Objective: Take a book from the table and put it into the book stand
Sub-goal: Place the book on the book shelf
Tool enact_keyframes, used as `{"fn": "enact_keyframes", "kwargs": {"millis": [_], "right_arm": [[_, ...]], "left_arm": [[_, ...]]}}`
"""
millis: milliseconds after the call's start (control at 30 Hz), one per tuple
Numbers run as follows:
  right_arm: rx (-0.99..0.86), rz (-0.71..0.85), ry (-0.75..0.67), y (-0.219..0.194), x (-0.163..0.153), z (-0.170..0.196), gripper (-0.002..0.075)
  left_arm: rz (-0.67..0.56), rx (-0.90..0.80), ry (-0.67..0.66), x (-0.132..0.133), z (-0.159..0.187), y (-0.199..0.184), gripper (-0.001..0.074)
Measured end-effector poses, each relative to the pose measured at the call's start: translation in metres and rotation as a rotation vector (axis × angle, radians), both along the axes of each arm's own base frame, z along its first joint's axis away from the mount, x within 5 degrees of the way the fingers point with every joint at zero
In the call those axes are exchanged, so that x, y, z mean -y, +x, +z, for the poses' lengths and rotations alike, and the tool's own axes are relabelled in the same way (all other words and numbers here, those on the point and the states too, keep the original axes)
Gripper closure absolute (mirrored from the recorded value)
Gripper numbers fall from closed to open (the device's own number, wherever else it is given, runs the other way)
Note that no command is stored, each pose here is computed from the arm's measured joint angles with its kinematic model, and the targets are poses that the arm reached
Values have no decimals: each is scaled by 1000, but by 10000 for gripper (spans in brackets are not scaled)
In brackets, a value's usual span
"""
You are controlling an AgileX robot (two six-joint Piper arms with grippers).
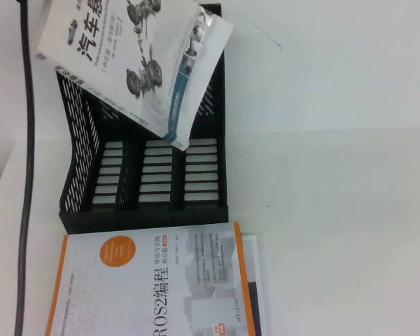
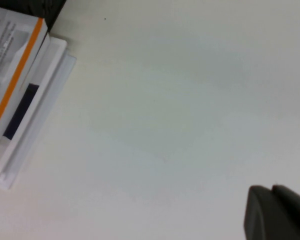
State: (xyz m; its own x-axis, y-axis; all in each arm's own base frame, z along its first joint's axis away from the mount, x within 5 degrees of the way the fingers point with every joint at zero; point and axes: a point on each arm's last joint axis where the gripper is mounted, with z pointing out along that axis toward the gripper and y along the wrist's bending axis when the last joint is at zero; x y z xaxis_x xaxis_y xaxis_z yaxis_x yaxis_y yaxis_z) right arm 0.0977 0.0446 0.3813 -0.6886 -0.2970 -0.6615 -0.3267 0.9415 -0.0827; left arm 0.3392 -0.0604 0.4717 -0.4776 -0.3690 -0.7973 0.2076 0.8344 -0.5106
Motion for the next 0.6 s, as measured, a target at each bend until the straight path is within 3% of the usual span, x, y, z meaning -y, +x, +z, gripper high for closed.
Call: {"fn": "enact_keyframes", "kwargs": {"millis": [400, 600], "right_arm": [[5, -24, 5, 1, 1, 0, 722], [10, -23, 8, 1, 1, 1, 722]], "left_arm": [[39, 34, -23, -3, 11, -9, 617], [23, 48, 41, 15, 10, -12, 617]]}}
